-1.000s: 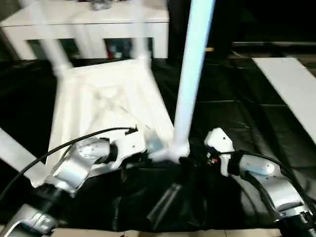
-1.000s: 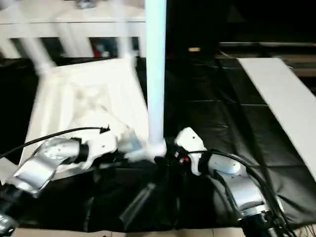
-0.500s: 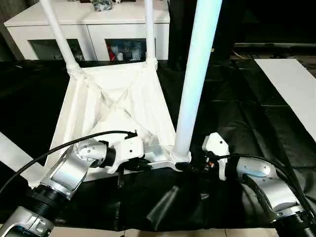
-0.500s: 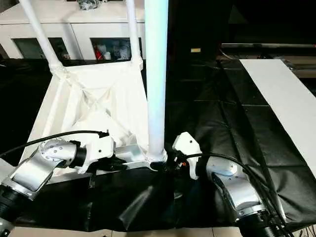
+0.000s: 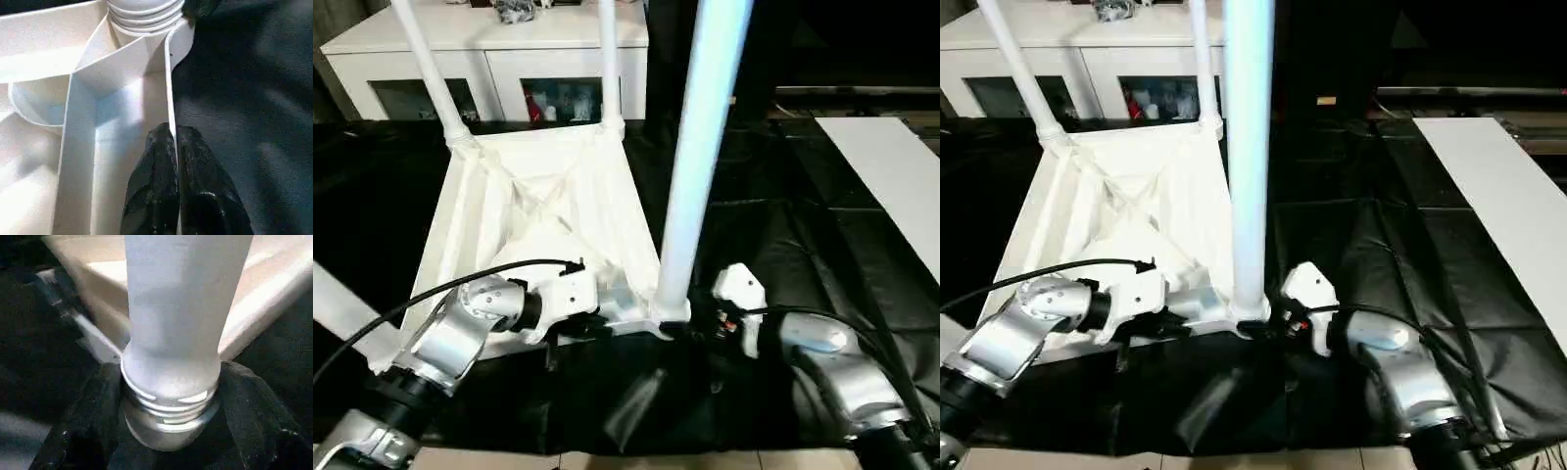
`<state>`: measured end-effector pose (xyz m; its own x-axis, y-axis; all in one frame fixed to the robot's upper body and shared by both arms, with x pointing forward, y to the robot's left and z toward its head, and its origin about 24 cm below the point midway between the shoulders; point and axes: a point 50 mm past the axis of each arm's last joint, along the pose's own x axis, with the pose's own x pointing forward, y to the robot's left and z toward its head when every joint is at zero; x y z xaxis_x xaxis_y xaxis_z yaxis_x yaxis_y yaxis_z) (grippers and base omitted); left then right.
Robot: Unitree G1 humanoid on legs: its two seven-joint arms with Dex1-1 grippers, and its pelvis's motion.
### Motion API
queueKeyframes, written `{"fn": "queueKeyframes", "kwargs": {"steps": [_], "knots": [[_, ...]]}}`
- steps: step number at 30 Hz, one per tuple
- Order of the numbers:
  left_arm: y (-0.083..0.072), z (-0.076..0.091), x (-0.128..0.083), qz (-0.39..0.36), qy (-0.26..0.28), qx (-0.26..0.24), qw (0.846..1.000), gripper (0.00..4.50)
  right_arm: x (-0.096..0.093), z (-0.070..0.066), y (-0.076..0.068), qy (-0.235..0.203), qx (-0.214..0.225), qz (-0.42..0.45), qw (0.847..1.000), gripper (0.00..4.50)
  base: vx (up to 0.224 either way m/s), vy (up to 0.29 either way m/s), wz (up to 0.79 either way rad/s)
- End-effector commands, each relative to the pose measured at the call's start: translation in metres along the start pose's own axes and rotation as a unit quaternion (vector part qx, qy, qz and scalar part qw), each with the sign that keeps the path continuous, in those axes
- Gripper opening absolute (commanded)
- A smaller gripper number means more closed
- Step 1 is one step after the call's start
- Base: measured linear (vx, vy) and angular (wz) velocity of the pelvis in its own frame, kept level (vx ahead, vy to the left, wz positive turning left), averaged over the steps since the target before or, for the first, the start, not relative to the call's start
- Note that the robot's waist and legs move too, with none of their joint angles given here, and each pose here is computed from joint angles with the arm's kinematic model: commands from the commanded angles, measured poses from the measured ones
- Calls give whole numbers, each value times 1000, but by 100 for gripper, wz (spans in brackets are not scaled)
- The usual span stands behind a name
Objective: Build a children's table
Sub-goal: Rotate leg to tighten
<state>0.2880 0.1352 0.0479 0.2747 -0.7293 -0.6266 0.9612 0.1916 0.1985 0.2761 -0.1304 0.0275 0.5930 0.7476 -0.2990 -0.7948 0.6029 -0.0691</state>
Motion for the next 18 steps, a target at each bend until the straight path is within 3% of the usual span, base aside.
{"fn": "queueKeyframes", "kwargs": {"steps": [1,4,5,7,9,11,13,15,18], "knots": [[-14,-6,26,-3,17,-29,999,0,9,-1,-11,15,11,-99,995,271,0,0,0],[-13,-1,34,17,10,-45,999,0,16,-2,-10,18,37,-136,990,270,0,0,0],[-12,6,49,47,12,-63,997,0,30,-4,-4,24,71,-180,981,270,0,0,0],[-8,18,66,98,10,-82,992,0,49,0,7,29,88,-212,973,270,0,0,0],[-7,21,70,108,7,-90,990,0,54,1,11,30,91,-209,973,270,0,0,0],[-4,30,80,134,7,-96,986,0,71,11,27,16,75,-162,984,270,0,0,0],[-2,33,82,145,8,-91,985,0,75,18,32,-6,66,-142,988,270,0,0,0],[-1,34,82,141,5,-84,986,0,69,22,29,-32,86,-142,986,326,0,0,0],[-1,32,80,137,6,-77,988,0,64,22,26,-39,90,-150,984,342,0,0,0]]}}
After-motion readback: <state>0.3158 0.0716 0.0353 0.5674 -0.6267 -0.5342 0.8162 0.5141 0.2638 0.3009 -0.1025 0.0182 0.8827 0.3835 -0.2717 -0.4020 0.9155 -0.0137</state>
